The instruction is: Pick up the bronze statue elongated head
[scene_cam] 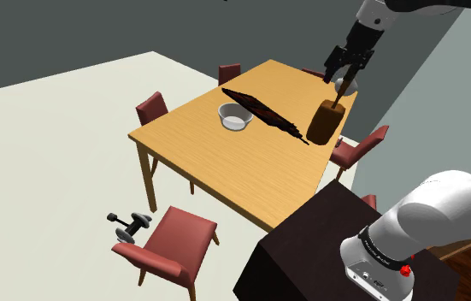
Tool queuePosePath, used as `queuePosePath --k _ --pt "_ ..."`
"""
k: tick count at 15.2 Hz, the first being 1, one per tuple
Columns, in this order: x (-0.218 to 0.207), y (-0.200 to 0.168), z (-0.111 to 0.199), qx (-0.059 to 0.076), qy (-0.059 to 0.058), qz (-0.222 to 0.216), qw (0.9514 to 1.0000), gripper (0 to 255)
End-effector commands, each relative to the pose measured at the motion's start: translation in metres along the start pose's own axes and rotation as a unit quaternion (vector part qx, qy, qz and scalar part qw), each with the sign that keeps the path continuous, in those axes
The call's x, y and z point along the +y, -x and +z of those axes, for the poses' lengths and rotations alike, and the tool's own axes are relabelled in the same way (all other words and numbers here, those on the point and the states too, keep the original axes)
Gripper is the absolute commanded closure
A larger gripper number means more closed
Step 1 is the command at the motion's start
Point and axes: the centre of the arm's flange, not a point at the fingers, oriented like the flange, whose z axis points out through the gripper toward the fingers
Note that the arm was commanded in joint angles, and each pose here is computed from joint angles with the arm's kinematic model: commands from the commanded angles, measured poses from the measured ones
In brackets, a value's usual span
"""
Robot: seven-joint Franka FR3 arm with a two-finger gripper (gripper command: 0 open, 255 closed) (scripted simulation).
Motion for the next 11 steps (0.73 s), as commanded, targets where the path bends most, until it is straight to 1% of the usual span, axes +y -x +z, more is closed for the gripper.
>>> queuePosePath --k 1,3,6,8,11 --pt "0.019 -0.013 0.005 0.011 0.007 0.025 0.9996 0" --pt "0.036 -0.027 0.009 0.021 0.014 0.049 0.9985 0" --pt "0.063 -0.048 0.014 0.037 0.024 0.086 0.9954 0" --pt "0.082 -0.060 0.017 0.047 0.030 0.110 0.9924 0" --pt "0.111 -0.077 0.020 0.062 0.040 0.146 0.9865 0"
